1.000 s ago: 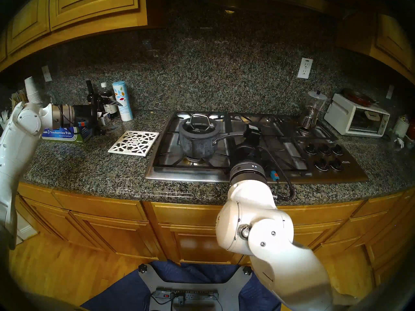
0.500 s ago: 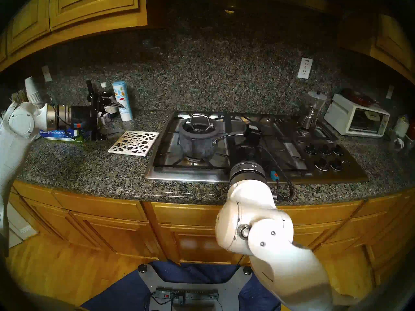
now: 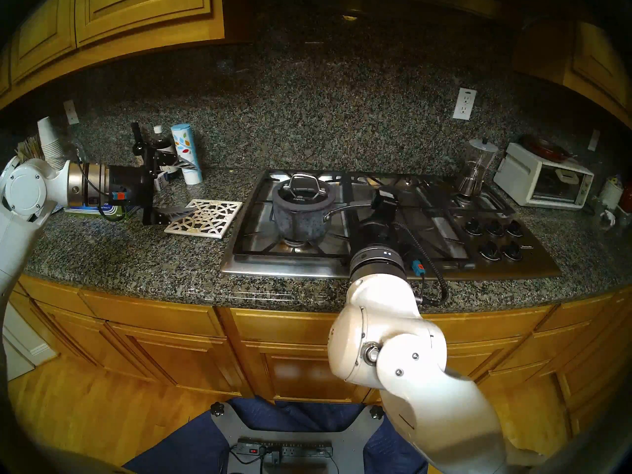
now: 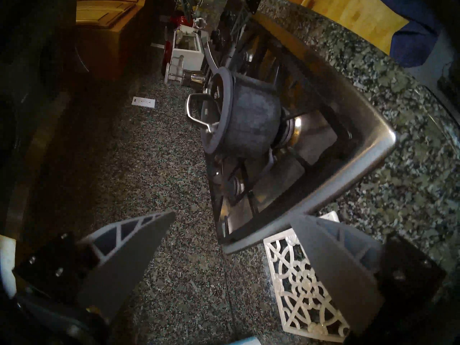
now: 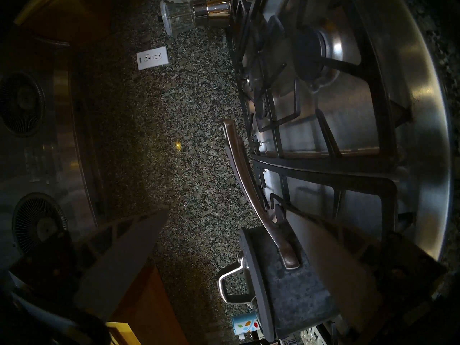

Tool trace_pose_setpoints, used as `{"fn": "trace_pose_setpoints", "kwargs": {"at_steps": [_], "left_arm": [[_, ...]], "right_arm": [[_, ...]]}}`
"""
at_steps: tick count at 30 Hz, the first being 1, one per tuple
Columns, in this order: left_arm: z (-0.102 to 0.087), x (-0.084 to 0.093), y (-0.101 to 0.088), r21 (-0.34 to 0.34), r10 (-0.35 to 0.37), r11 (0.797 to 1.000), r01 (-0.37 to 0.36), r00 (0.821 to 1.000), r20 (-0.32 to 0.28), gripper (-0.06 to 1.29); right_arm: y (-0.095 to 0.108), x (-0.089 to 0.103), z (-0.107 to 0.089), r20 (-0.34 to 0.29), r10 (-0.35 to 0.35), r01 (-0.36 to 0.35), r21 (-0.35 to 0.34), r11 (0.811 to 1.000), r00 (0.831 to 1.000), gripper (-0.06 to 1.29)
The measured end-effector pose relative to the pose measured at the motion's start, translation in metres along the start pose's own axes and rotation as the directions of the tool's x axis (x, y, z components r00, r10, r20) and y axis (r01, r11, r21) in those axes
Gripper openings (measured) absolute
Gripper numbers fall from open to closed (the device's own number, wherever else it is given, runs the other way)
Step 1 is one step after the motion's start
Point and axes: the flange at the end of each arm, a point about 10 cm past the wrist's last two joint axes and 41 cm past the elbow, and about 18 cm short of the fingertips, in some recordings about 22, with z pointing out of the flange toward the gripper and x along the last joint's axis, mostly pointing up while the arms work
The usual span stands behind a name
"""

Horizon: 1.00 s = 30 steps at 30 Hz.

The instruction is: Pick up the pot, put it on the stove, take off the pot lid

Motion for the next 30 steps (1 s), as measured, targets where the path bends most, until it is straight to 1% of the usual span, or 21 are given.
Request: {"fn": "trace_pose_setpoints", "kwargs": {"at_steps": [5, 11, 18, 21, 30], "left_arm": [[0.004, 0.011, 0.002, 0.003, -0.004, 1.000, 0.004, 1.000, -0.007, 1.23], [0.014, 0.027, 0.005, 0.008, -0.002, 1.000, 0.002, 1.000, -0.021, 1.23], [0.023, 0.042, 0.000, 0.027, 0.013, 1.000, -0.013, 1.000, -0.021, 1.23], [0.025, 0.047, -0.003, 0.035, 0.011, 0.999, -0.011, 1.000, -0.015, 1.23], [0.028, 0.052, -0.005, 0.046, 0.004, 0.999, -0.005, 1.000, 0.001, 1.23]], "right_arm": [[0.000, 0.000, 0.000, -0.002, -0.001, 0.001, 0.000, 1.000, 1.000, 1.23], [0.000, 0.000, 0.000, -0.004, -0.002, 0.002, -0.001, 1.000, 1.000, 1.23], [0.000, 0.000, 0.000, -0.006, -0.002, 0.002, -0.002, 1.000, 1.000, 1.23], [0.000, 0.000, 0.000, -0.007, -0.003, 0.003, -0.002, 1.000, 1.000, 1.23], [0.000, 0.000, 0.000, -0.009, -0.004, 0.004, -0.002, 1.000, 1.000, 1.23]]}}
